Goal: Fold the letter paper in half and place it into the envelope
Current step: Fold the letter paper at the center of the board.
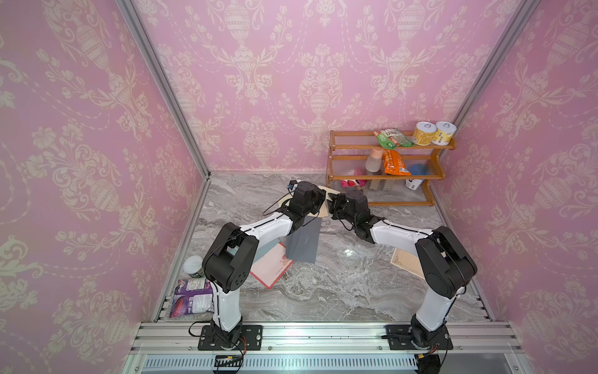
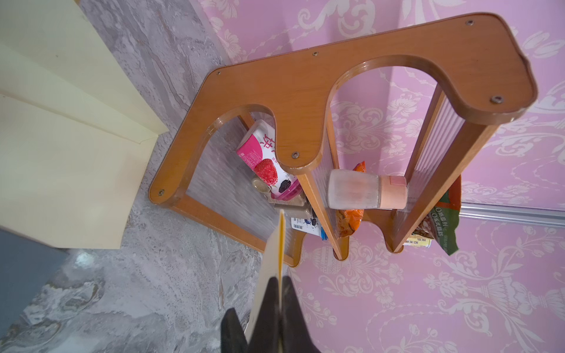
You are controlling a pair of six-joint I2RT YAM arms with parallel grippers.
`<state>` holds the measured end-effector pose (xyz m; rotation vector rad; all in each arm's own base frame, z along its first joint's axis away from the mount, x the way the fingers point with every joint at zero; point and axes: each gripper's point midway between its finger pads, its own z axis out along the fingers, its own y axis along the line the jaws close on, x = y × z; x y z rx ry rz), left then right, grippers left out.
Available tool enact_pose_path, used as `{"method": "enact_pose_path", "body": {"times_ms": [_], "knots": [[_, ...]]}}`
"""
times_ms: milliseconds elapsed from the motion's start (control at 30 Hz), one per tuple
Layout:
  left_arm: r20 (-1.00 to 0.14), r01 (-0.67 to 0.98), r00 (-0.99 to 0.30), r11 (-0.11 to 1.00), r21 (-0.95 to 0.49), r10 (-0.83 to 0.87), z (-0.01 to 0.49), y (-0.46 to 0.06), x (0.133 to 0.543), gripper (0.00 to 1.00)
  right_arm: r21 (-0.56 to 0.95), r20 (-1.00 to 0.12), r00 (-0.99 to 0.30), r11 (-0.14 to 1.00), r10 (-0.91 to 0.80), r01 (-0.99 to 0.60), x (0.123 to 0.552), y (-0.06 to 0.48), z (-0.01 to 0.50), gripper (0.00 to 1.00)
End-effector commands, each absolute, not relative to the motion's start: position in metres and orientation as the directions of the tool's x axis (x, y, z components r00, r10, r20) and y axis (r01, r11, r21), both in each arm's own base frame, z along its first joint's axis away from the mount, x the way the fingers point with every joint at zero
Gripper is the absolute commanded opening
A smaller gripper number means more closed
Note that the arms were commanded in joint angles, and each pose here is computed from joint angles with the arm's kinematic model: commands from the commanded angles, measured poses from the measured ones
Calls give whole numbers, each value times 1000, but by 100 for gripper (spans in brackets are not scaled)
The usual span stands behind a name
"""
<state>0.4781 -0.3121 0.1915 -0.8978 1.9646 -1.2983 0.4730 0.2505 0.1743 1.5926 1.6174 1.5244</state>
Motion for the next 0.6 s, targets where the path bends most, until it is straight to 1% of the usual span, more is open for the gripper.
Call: {"method": "enact_pose_path", "body": {"times_ms": [0,133,200,267,333,367,400,467,500,567], "knots": [[-110,-192,-580,267,-945,-807,201,-322,481,0,895,366,-264,-259,892,364,485,247,192,26],[-95,-200,-592,261,-944,-800,200,-327,478,0,905,357,-257,-264,898,335,490,244,193,22],[-91,-205,-595,261,-944,-798,199,-328,477,0,906,356,-255,-264,899,332,491,243,192,14],[-98,-203,-598,269,-941,-795,200,-328,476,0,909,351,-258,-261,900,326,492,241,193,1],[-117,-196,-602,288,-937,-790,202,-326,474,0,914,336,-259,-246,906,324,490,238,193,0],[-131,-190,-606,303,-934,-785,202,-325,474,13,914,329,-264,-236,907,331,488,236,193,0],[-145,-185,-610,318,-930,-779,203,-323,473,30,915,323,-268,-228,908,332,487,234,193,0],[-178,-181,-618,360,-915,-765,204,-318,472,87,917,317,-288,-215,904,337,485,231,193,0],[-191,-199,-626,392,-898,-756,200,-314,471,99,921,308,-306,-201,901,335,485,231,195,0],[-227,-211,-656,463,-861,-720,197,-306,470,99,930,275,-360,-151,891,335,484,230,198,0]]}}
